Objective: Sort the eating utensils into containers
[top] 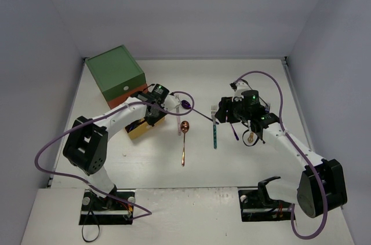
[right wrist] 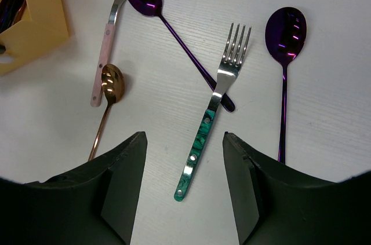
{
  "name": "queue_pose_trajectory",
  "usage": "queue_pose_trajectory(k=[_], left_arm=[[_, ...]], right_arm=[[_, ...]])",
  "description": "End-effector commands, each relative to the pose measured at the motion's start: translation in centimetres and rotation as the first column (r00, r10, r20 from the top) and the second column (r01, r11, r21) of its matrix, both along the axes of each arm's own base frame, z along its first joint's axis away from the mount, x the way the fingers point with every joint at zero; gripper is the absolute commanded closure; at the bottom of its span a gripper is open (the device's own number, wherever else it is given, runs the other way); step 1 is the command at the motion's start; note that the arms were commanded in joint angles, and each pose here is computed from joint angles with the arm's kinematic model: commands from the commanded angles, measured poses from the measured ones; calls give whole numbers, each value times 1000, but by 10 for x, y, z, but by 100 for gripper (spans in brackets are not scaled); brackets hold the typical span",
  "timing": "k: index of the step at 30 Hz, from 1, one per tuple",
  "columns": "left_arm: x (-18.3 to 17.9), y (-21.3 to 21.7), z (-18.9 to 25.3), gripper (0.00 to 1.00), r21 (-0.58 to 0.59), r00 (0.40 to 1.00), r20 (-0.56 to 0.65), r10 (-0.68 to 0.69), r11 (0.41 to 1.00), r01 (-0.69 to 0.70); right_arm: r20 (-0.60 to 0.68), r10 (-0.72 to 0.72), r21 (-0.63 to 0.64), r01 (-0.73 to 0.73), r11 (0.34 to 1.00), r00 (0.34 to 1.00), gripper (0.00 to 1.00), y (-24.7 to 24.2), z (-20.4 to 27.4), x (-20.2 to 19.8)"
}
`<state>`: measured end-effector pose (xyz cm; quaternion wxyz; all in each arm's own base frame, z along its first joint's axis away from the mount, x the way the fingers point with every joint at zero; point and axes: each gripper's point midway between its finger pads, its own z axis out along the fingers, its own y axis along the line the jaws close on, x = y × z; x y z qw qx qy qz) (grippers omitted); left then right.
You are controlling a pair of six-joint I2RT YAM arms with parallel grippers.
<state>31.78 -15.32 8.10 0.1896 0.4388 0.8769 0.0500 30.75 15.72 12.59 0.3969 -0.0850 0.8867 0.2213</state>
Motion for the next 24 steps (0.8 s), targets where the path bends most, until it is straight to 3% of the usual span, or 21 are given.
queue_pose_trajectory(k=[1, 7, 13, 17, 24], left_arm=[[37, 19, 37, 100, 89, 987, 162, 24, 995, -39], [49, 37, 33, 92, 114, 982, 172, 74, 989, -94], [60, 47, 39, 63, 119, 970, 208, 127, 981, -154], [65, 37, 64, 49, 46, 950, 271, 155, 984, -174], [45, 3, 115, 47, -198, 930, 311, 194, 971, -136]], right_arm=[[50, 7, 6, -7, 1000, 999, 48, 1, 8, 9], [46, 9, 2, -9, 1000, 999, 48, 0, 6, 9], [35, 12, 1, -12, 1000, 999, 48, 1, 2, 8], [31, 17, 2, -17, 1000, 999, 48, 2, 2, 8], [30, 18, 3, -19, 1000, 999, 47, 2, 2, 7]])
